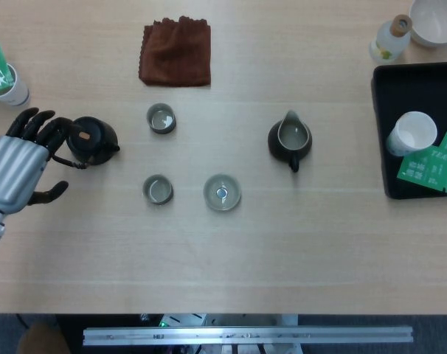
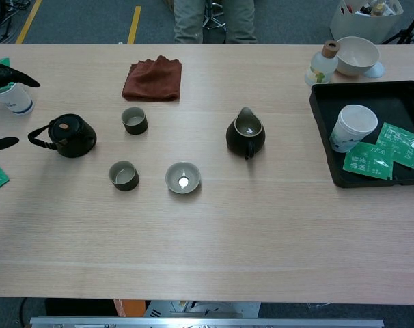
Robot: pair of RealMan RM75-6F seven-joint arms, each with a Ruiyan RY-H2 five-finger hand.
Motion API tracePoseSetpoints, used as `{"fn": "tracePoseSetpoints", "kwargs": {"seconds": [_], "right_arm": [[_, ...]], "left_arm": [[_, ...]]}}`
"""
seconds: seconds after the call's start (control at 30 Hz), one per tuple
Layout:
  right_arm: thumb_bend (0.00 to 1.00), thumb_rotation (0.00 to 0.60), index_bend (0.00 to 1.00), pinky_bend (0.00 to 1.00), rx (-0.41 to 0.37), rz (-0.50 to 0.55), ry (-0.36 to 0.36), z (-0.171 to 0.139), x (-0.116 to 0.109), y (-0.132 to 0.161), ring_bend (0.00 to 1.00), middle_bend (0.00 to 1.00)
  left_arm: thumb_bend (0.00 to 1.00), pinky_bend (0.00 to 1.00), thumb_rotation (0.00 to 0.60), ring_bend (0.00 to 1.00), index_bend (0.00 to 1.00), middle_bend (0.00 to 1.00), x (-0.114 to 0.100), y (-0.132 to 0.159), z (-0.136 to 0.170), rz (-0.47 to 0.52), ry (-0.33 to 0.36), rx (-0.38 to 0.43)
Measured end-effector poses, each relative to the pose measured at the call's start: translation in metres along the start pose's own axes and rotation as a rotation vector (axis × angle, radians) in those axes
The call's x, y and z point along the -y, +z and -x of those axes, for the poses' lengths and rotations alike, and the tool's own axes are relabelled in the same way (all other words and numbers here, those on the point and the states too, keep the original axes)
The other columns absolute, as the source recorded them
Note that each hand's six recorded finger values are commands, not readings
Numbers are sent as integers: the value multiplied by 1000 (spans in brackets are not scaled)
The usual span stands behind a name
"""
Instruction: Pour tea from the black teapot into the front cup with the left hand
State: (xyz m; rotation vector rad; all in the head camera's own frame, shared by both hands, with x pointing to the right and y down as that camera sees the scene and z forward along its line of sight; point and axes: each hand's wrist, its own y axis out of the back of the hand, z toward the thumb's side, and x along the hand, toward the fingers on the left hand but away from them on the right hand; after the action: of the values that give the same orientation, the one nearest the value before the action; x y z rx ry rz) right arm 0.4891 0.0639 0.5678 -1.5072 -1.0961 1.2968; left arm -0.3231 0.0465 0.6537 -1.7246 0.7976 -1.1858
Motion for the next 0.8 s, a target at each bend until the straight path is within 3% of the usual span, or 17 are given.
{"fn": "tracePoseSetpoints", "kwargs": {"seconds": [0.8], "right_arm": [[0,600,211,0,22,-11,22,2,6,-1,0,174]], "left_arm": [[218,95,600,118,207,221,56,-26,-30,-20,-68,-10]]}}
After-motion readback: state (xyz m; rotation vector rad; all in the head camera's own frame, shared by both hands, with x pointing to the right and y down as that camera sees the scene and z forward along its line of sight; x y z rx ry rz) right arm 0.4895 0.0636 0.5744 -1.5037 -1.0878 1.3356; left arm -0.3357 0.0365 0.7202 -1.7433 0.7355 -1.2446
